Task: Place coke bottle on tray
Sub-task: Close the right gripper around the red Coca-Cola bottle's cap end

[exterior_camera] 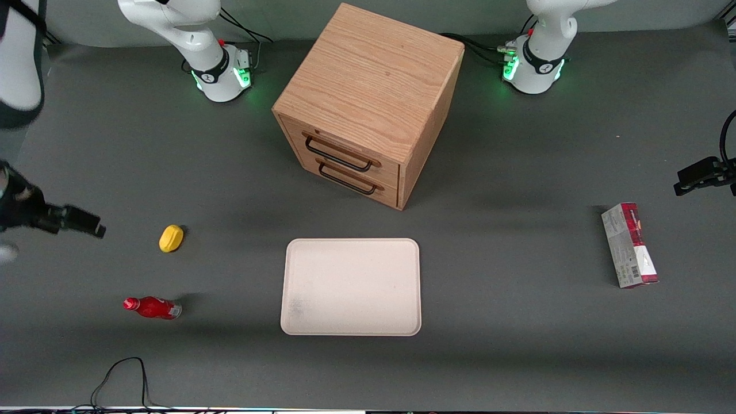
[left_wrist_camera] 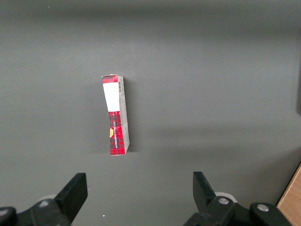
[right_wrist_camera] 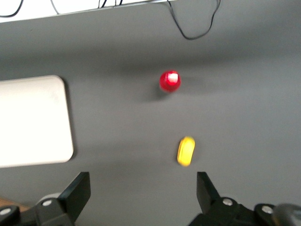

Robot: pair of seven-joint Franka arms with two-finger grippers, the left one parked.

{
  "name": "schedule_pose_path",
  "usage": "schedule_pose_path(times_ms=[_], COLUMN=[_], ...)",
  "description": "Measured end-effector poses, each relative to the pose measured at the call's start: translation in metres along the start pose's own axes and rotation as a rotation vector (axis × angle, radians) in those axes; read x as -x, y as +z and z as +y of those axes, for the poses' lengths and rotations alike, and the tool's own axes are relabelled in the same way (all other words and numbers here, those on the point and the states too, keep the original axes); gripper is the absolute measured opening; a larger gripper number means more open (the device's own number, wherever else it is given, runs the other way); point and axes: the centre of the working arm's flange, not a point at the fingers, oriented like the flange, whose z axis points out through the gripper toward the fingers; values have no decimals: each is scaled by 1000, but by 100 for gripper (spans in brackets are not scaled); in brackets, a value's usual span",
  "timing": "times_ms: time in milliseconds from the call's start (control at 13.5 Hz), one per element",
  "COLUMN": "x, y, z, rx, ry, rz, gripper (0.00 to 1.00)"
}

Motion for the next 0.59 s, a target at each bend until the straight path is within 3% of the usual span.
schedule_pose_path(times_ms=[222,593], x=[-47,-70], y=[69,160], z=[15,25], rx=[8,13], ry=[-27,-87], rz=[19,-2], gripper=[100,100])
